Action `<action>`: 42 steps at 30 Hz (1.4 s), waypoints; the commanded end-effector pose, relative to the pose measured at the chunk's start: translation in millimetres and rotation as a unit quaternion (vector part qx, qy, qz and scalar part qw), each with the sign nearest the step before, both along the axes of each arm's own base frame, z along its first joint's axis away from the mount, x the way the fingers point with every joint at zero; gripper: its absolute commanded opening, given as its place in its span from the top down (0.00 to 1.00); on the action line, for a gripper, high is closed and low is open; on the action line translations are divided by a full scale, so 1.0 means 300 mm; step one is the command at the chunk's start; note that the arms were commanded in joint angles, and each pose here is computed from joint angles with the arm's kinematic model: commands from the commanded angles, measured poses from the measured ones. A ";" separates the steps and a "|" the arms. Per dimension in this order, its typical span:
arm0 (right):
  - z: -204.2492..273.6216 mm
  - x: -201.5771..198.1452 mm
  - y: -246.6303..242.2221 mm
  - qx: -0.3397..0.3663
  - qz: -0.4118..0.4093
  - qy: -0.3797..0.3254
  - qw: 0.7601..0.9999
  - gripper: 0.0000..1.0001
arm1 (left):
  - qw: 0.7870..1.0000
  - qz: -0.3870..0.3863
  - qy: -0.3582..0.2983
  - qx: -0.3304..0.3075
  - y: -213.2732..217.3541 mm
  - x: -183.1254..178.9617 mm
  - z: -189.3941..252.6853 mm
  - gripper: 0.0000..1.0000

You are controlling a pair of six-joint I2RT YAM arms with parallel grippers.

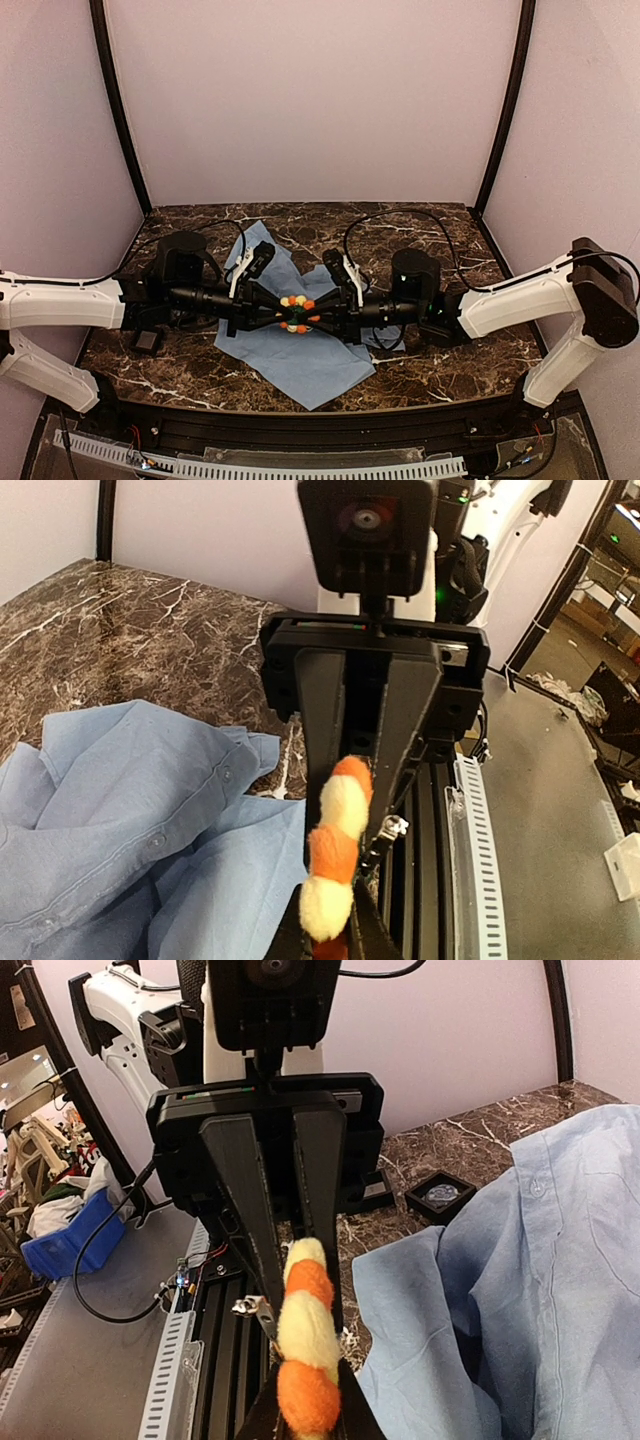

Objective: Remove the brooch from the garment
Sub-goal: Close the brooch.

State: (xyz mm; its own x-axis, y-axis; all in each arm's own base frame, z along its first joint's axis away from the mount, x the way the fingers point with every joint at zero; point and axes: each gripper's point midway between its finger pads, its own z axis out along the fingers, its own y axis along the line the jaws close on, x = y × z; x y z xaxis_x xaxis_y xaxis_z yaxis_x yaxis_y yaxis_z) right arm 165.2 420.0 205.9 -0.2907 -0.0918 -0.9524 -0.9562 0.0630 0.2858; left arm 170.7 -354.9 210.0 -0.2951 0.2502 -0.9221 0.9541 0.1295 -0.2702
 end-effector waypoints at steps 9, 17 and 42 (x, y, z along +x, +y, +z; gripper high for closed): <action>-0.007 0.064 0.042 -0.012 -0.018 0.002 1.000 0.87 | 0.999 -0.042 -0.007 -0.027 -0.015 -0.065 0.043 0.99; -0.024 0.051 0.067 -0.023 0.008 0.012 1.000 0.86 | 0.999 -0.043 -0.004 -0.023 -0.017 -0.065 0.036 0.99; 0.023 -0.054 -0.021 0.014 0.054 -0.064 0.996 0.31 | 0.999 -0.039 -0.005 -0.018 -0.014 -0.061 0.032 0.99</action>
